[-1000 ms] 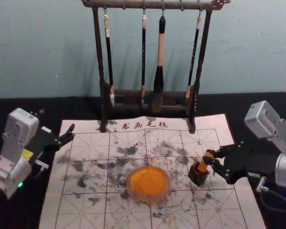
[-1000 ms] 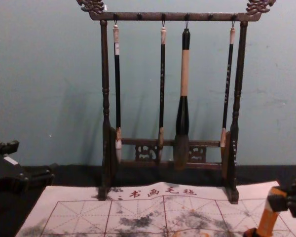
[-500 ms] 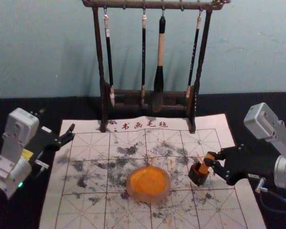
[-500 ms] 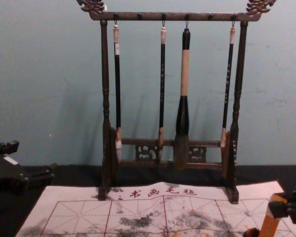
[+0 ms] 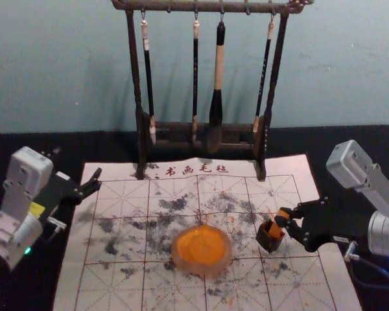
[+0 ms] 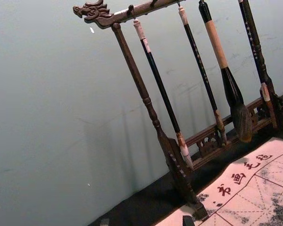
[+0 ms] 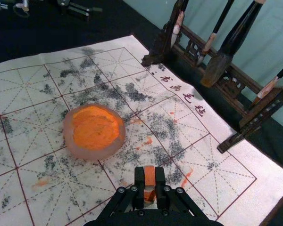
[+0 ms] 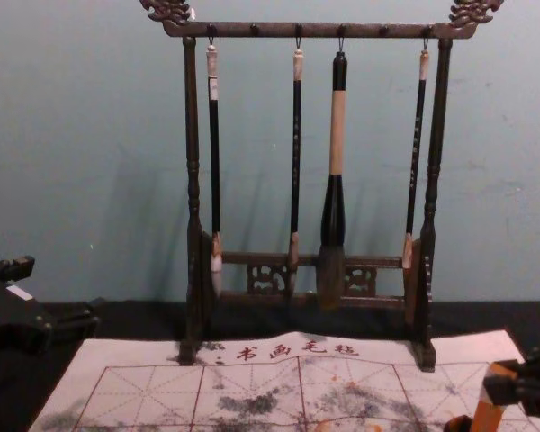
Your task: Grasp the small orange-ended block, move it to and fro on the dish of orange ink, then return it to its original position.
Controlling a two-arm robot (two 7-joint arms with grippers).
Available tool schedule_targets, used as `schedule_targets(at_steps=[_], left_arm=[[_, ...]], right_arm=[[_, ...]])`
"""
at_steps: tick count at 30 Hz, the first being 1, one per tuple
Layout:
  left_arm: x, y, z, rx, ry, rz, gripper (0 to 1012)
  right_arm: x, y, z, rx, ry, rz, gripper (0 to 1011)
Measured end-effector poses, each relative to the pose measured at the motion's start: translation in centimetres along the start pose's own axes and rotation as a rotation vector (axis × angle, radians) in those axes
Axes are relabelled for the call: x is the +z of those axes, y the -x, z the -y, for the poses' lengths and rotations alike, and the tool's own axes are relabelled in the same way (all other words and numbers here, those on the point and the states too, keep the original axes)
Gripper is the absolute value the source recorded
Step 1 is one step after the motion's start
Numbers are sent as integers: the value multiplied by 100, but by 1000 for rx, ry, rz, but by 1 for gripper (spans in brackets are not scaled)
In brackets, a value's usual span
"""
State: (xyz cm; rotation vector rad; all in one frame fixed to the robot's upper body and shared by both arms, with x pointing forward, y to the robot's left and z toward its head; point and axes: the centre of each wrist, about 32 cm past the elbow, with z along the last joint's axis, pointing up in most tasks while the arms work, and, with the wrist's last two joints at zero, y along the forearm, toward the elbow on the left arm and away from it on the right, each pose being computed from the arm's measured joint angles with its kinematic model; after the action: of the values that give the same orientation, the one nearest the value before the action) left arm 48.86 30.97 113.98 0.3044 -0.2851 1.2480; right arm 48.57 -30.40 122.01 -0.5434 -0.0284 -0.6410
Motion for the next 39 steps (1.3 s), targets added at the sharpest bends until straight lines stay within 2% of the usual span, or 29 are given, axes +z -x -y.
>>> schedule_targets(at_steps=[19,39], left_arm=[[0,0,0,0,0,0,1001],[0,0,0,0,0,0,1001]], right_arm=[[-95,-33,-163,15,33,-31,107],[-159,-51,-207,21,35,-41,107]])
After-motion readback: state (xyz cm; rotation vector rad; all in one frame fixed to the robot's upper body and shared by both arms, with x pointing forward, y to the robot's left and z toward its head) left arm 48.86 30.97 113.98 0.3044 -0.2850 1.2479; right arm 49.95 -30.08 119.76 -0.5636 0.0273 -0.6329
